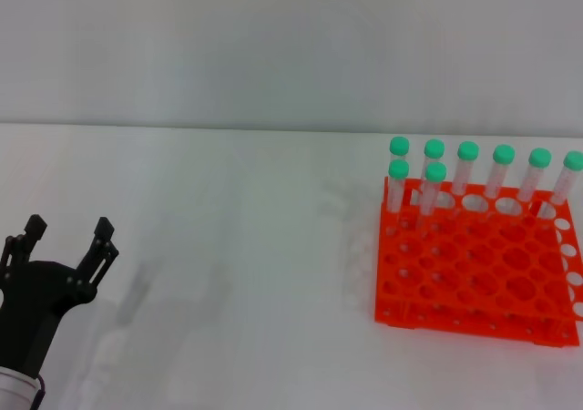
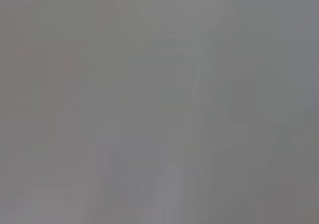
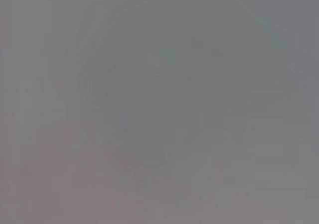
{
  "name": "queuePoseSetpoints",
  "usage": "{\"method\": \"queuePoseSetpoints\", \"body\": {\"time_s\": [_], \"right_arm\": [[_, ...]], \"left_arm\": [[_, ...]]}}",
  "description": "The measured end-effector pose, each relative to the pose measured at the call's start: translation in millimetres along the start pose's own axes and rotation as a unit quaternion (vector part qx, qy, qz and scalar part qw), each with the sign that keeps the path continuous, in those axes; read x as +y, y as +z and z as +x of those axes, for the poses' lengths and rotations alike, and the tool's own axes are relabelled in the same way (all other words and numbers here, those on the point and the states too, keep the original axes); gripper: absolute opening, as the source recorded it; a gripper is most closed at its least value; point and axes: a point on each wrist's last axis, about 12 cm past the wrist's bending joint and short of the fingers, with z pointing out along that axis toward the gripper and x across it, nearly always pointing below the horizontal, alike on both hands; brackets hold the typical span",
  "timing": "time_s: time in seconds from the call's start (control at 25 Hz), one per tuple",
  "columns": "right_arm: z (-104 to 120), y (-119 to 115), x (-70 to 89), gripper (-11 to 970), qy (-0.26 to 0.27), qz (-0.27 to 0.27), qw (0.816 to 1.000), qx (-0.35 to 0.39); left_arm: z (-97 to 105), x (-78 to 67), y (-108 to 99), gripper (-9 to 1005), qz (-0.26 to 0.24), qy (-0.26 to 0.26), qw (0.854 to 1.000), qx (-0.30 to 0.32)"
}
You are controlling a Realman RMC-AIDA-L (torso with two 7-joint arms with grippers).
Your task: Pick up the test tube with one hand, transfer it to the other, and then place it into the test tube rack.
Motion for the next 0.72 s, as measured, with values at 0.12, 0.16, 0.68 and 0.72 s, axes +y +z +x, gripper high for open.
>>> {"method": "queuePoseSetpoints", "body": {"time_s": [0.12,0.16,0.68,0.72], "right_arm": [[2.0,-1.1,2.1,863,-0.008,0.001,1.0,0.004],[2.5,-1.7,2.6,862,-0.008,0.001,1.0,0.005],[4.4,-4.5,2.9,860,-0.008,0.003,1.0,0.009],[4.4,-4.3,3.0,860,-0.008,0.002,1.0,0.009]], "left_arm": [[0.3,2.1,2.8,894,-0.012,-0.003,1.0,0.002],[0.4,3.1,3.9,894,-0.018,-0.006,1.0,0.002],[-2.6,9.2,28.8,894,-0.058,-0.019,0.998,0.0],[-3.3,10.2,29.9,894,-0.062,-0.019,0.998,-0.002]]}}
